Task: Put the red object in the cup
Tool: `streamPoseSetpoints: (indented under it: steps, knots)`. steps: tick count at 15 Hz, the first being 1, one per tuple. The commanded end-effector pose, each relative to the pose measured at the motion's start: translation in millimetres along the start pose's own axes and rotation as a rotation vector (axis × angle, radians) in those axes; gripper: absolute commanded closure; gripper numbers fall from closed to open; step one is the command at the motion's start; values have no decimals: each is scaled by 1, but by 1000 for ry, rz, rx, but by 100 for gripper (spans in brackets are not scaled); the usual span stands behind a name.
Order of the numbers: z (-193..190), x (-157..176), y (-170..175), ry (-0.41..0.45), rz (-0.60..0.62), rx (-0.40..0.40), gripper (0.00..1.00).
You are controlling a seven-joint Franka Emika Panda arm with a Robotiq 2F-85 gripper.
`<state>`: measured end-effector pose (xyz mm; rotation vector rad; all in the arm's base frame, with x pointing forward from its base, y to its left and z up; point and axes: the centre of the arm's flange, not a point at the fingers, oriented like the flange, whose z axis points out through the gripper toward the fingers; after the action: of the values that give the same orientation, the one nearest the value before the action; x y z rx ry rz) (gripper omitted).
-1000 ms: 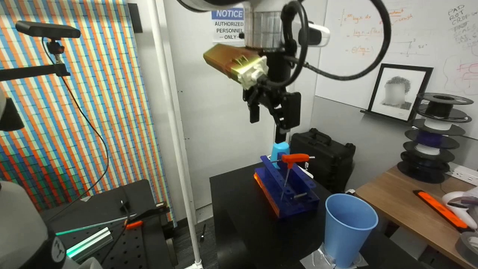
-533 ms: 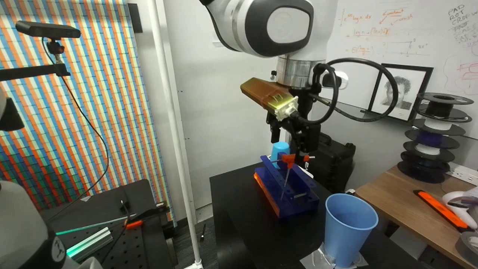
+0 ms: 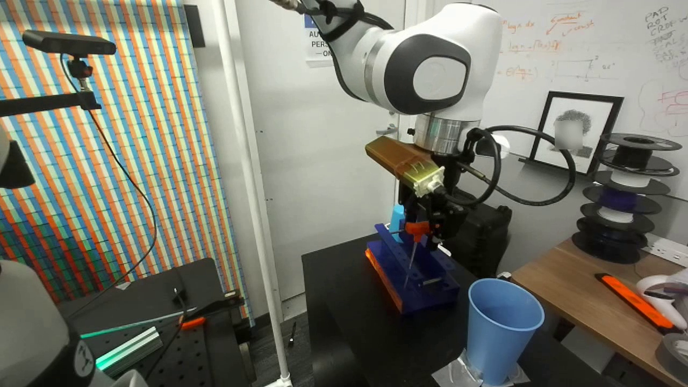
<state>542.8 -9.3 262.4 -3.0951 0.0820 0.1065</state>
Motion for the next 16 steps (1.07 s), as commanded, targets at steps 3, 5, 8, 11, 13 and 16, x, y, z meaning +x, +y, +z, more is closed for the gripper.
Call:
streamPoseSetpoints:
  steps: [3, 5, 8, 11, 13, 16]
  knots:
    - [-7, 11, -2, -3, -1, -5, 80]
    - [-17, 7, -1, 1, -1, -1, 93]
    - [-38, -6, -2, 6, -9, 9, 90]
    - [-77, -25, -7, 40, -24, 7, 89]
    - [-108, -37, -6, 75, -23, -17, 89]
    - [-152, -50, 7, 139, -11, -69, 89]
